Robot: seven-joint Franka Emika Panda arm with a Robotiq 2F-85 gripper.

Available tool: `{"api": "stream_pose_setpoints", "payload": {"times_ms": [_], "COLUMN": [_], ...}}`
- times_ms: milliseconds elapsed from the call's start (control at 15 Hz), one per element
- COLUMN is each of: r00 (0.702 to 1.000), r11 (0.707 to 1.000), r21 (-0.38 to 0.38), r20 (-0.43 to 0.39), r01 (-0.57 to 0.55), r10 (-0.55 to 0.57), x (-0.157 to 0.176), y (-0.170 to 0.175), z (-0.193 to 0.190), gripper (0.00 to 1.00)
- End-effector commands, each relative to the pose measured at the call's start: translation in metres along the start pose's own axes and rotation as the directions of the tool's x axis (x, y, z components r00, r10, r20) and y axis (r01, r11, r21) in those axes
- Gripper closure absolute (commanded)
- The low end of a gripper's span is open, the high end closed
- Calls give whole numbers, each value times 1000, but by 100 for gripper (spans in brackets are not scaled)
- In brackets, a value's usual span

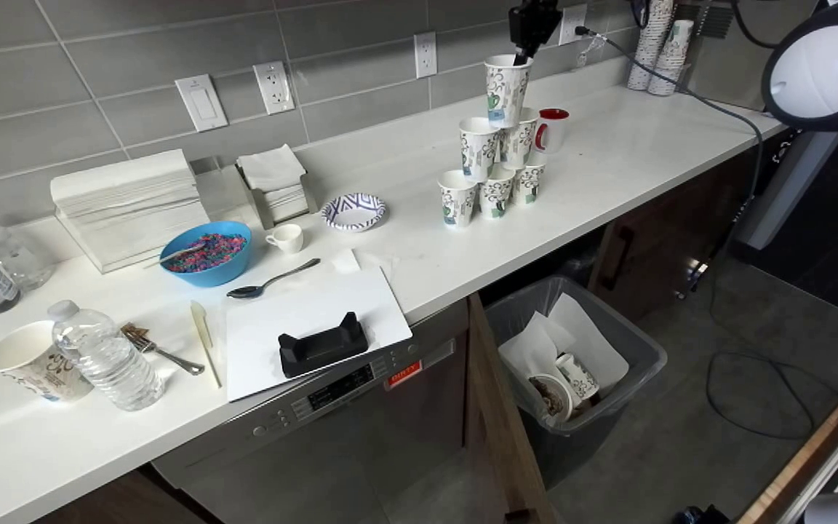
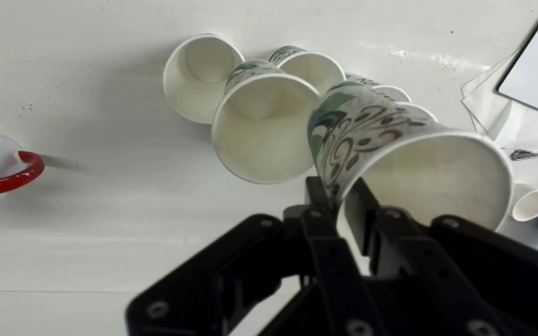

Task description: Stack the paper cups on top of each other

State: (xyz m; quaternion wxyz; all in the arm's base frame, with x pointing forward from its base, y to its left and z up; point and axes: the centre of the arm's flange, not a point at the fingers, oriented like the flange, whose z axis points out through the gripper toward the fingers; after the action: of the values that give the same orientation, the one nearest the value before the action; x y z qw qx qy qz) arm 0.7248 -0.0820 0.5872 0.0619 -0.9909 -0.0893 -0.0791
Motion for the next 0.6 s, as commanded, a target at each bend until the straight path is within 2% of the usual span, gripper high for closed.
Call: {"api": "stream_pose_setpoints", "payload": {"times_ms": [0, 400, 533], "r00": [1000, 1000, 999], "r11": [1000, 1000, 999], "r21": [15, 10, 21], "r20": [5, -14, -23], "r01": [3, 12, 28], "r10": [-3, -11, -27], "x": [13, 11, 8], "y": [1, -5, -8], "z": [1, -4, -9], "gripper": [48, 4, 0]}}
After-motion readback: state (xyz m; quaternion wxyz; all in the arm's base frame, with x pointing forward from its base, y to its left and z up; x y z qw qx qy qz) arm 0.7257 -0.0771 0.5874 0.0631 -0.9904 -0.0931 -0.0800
